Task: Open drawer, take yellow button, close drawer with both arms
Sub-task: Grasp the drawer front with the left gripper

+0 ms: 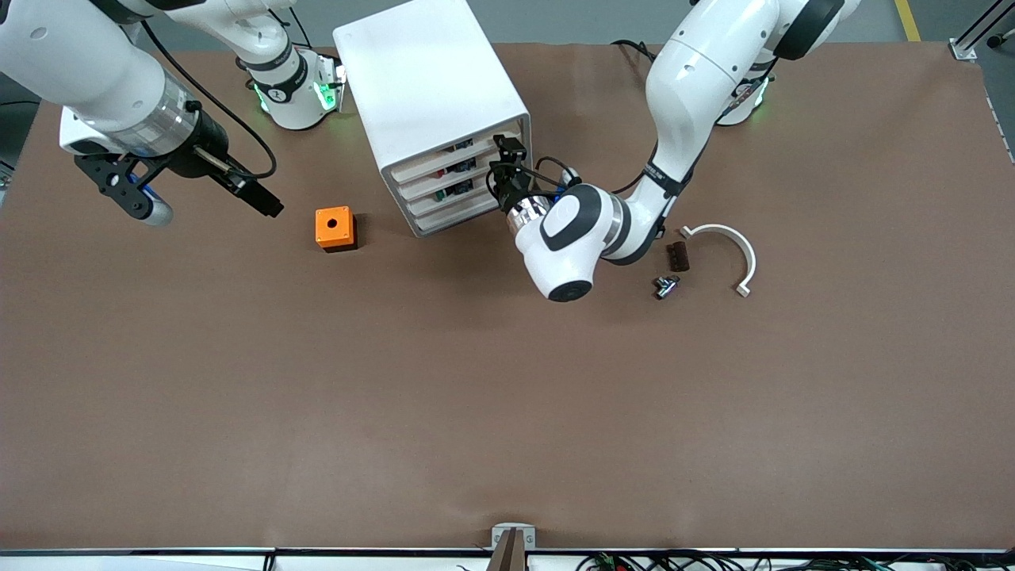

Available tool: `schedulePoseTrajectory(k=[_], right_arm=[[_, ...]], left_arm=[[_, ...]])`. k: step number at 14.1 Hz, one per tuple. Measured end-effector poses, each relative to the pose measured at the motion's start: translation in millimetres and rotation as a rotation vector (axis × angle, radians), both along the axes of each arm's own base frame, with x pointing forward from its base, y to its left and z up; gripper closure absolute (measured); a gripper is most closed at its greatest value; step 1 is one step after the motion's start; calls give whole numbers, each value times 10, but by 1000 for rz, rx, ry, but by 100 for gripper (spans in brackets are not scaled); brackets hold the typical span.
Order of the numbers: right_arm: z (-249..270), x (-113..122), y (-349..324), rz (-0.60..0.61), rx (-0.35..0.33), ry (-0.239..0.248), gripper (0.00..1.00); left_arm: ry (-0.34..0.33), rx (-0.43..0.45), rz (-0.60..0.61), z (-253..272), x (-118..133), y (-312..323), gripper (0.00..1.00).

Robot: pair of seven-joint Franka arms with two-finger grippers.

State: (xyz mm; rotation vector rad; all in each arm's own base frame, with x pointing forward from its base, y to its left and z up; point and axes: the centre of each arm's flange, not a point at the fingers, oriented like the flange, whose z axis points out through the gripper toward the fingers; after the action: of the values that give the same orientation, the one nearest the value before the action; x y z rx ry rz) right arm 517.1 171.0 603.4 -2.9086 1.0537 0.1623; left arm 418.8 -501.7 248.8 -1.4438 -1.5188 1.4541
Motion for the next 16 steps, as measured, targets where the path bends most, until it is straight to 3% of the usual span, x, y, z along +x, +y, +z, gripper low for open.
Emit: schedulePoseTrajectory(k=[1, 2, 5, 6, 8, 13, 16], right_arm=[[0, 0, 0, 0, 0, 0, 0], [0, 0, 0, 0, 0, 0, 0], [-1, 0, 0, 0, 0, 0, 0], [-1, 0, 0, 0, 0, 0, 0], [-4, 0, 0, 0, 0, 1, 0], [-5, -22, 67, -18, -3, 3, 0], [-3, -59, 181, -28, -4, 2, 0]], left_arm=[[15, -1, -15, -5, -63, -21, 46], [24, -4, -27, 0, -110, -43, 46], [36, -11, -43, 18, -176, -83, 72], [36, -11, -44, 17, -178, -83, 72], [38, -10, -44, 13, -182, -82, 85], [40, -12, -35, 13, -146, -55, 85], [50, -23, 18, 22, 36, 70, 84]])
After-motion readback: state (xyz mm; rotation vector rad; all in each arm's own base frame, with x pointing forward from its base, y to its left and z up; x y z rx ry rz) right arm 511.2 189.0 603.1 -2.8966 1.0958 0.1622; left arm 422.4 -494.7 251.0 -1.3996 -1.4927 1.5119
